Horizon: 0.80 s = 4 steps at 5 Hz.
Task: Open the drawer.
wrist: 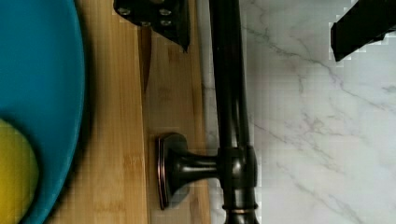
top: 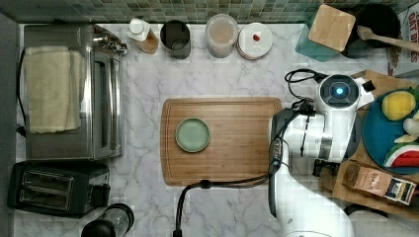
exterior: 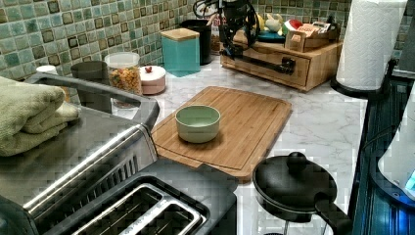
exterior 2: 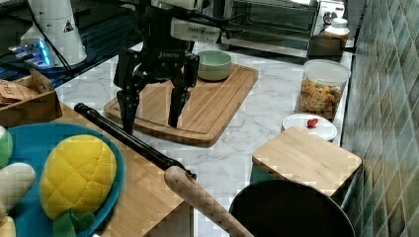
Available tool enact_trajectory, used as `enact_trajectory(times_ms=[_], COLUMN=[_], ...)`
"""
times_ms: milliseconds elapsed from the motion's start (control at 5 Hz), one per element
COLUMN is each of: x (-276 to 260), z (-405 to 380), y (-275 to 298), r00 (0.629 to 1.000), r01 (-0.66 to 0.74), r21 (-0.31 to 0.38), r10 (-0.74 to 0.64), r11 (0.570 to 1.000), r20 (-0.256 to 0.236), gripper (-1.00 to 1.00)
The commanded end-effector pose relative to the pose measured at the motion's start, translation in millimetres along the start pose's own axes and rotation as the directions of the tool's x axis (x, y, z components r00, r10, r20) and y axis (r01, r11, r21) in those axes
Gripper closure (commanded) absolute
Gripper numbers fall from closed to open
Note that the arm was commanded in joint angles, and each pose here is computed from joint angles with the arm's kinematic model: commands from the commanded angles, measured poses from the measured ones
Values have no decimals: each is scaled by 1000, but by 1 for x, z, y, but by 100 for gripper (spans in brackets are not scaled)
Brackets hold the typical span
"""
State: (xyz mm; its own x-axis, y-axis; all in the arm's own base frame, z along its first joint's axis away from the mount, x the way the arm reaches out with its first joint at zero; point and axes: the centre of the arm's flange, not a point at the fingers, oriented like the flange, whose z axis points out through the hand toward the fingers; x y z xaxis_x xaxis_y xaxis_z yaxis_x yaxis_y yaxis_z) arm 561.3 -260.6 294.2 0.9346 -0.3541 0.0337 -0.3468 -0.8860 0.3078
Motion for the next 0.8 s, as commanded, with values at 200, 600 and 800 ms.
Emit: enact_trajectory(times_ms=[200, 600, 800], x=[2, -2, 2], z=[35, 28, 32], y=[44, 11, -11], r00=[992, 989, 991], r01=[-114, -145, -137], r21=[43, 87, 95], r10=[116, 146, 136], r11=[993, 986, 986], r20=[-46, -7, 12], gripper=[-100, -100, -100])
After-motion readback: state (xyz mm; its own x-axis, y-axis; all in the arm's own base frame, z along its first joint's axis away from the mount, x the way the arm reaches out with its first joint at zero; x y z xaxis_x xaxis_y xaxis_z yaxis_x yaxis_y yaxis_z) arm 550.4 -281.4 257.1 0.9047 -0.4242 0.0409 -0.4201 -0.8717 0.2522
